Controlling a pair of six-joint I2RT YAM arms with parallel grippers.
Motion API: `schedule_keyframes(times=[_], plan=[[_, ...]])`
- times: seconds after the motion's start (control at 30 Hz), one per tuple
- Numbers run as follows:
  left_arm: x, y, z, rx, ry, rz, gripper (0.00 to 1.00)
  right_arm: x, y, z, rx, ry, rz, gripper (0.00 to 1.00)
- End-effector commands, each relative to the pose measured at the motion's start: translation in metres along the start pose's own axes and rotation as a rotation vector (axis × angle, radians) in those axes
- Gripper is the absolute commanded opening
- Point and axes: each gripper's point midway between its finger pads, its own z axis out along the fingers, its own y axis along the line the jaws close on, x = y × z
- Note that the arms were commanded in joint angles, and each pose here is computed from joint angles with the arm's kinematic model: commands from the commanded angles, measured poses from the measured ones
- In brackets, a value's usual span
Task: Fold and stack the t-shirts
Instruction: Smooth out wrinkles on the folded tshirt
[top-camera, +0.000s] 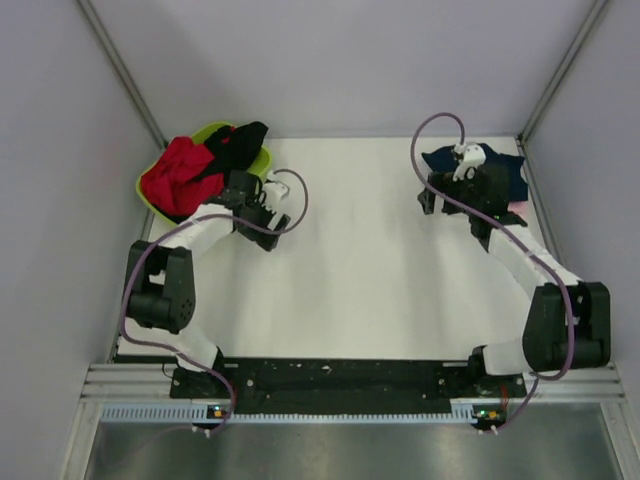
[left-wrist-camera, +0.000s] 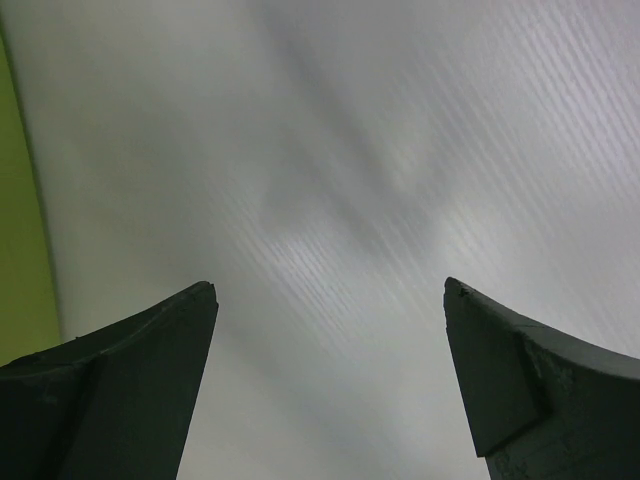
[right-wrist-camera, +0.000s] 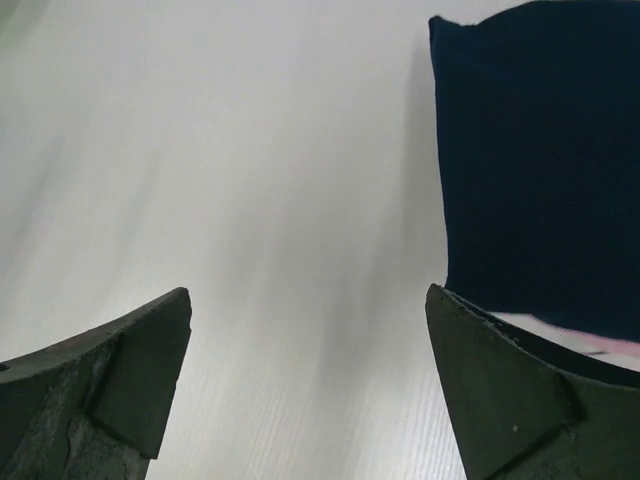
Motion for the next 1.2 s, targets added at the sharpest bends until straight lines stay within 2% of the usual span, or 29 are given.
schedule_keyframes(times=[0.0, 0.13, 0.3, 0.37, 0.57, 0.8, 1.07, 1.17], plan=[[-0.03, 0.027, -0.023, -0.113, -0.293, -0.051, 0.99, -0.006, 0.015, -0.02, -0.03, -0.182, 0.041, 0.99], [-0.03, 0.039, -0.037, -0.163, -0.542, -0.182, 0.99, 0.022, 0.012, -0.043, 0.027, -0.264, 0.136, 0.99], [-0.005, 0.061, -0.041, -0.344, -0.687, -0.339, 0.99, 0.063, -0.014, -0.071, 0.205, -0.267, 0.159, 0.99], [0.001, 0.07, -0.045, -0.409, -0.692, -0.37, 0.99, 0.066, -0.023, -0.084, 0.268, -0.308, 0.138, 0.99], [-0.004, 0.069, -0.055, -0.43, -0.756, -0.314, 0.99, 0.094, -0.056, -0.113, 0.465, -0.484, 0.149, 0.99], [-0.002, 0.05, -0.067, -0.389, -0.836, -0.243, 0.99, 0.091, -0.046, -0.107, 0.407, -0.485, 0.11, 0.99], [-0.004, 0.046, -0.066, -0.363, -0.837, -0.214, 0.99, 0.093, -0.05, -0.11, 0.434, -0.491, 0.13, 0.99], [-0.001, 0.052, -0.066, -0.394, -0.829, -0.249, 0.99, 0.095, -0.055, -0.111, 0.462, -0.487, 0.17, 0.99]])
